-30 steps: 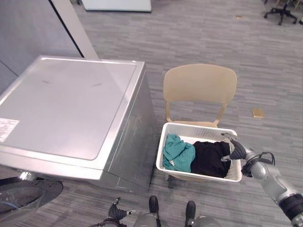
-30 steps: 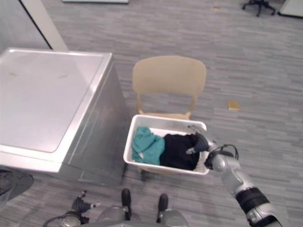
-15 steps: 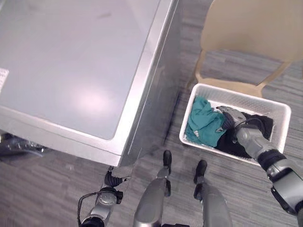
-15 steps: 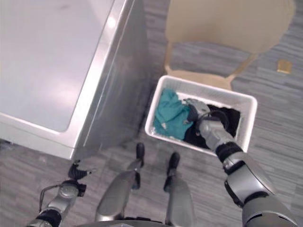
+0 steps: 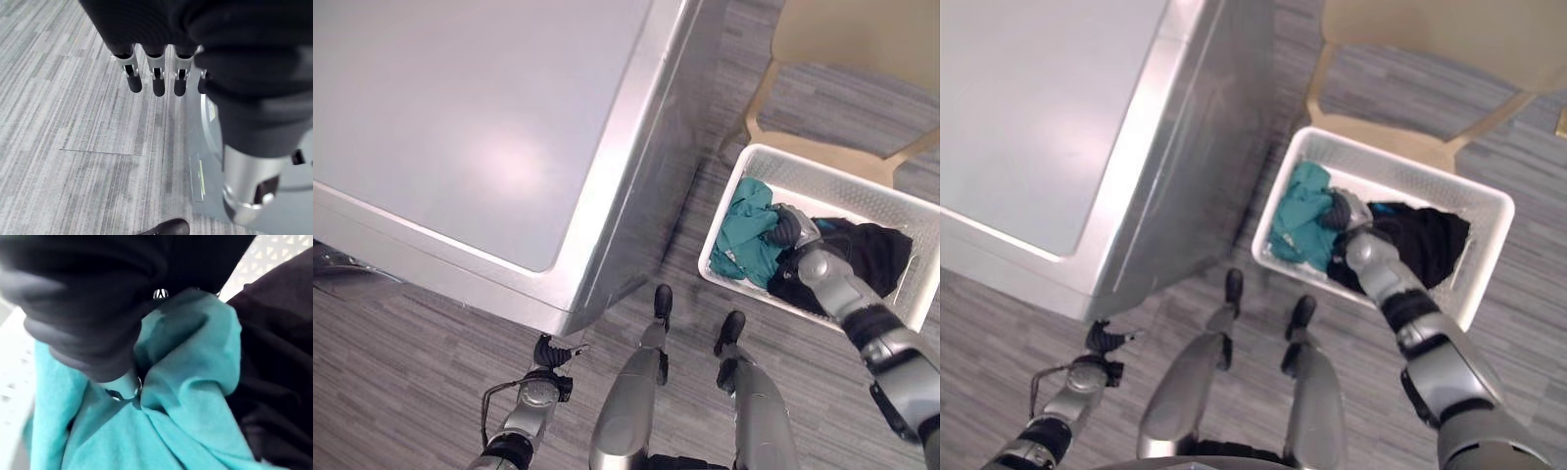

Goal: Grab the laundry basket,head to the washer,open it,put in the laundry and shut it.

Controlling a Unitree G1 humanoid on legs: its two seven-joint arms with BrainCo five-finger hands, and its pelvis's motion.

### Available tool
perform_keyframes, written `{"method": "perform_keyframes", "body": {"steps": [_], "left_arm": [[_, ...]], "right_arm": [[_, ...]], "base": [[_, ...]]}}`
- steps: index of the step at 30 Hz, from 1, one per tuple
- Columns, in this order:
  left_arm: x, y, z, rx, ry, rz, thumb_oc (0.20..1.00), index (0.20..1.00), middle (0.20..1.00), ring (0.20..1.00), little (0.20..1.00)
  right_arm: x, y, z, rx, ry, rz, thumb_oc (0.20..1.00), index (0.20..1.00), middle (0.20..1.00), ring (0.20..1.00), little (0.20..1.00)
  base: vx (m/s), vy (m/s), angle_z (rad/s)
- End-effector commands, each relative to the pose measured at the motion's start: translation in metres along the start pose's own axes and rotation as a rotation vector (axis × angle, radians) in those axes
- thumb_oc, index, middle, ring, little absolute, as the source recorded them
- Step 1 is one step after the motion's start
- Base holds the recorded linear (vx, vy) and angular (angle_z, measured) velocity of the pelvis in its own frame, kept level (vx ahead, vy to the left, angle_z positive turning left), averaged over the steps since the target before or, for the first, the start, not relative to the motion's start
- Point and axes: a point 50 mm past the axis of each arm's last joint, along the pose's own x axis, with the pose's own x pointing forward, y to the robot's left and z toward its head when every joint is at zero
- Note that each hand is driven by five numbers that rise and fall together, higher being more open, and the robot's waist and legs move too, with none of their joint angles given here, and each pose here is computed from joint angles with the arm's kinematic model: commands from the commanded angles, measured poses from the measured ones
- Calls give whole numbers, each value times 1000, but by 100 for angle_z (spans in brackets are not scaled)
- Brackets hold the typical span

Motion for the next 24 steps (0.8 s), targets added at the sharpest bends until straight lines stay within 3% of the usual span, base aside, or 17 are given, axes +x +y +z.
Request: {"method": "perform_keyframes", "body": {"steps": [1, 7, 13, 18, 24], "left_arm": [[-10, 0, -19, -33, 55, 13, 1000, 1000, 1000, 1000, 1000], [-22, 0, -41, -47, 127, 10, 1000, 1000, 1000, 1000, 1000], [-29, 3, -47, -28, 139, -13, 1000, 1000, 1000, 1000, 1000], [-32, 12, -43, -24, 103, -2, 1000, 1000, 1000, 1000, 1000], [-34, 8, -42, -118, 100, 22, 1000, 1000, 1000, 1000, 1000]], "right_arm": [[-9, -1, 27, 184, -166, -46, 200, 200, 200, 200, 200], [-44, 1, 38, 444, -291, -60, 200, 200, 200, 200, 200], [-72, 1, 42, 555, -370, -30, 200, 200, 200, 200, 200], [-87, -6, 33, 534, -369, -97, 200, 200, 200, 200, 200], [-71, -16, 32, 505, -345, -137, 200, 200, 200, 200, 200]], "base": [[54, 28, -2], [61, 76, -15], [-80, 36, -29], [-242, -167, 25], [-274, -212, 17]]}}
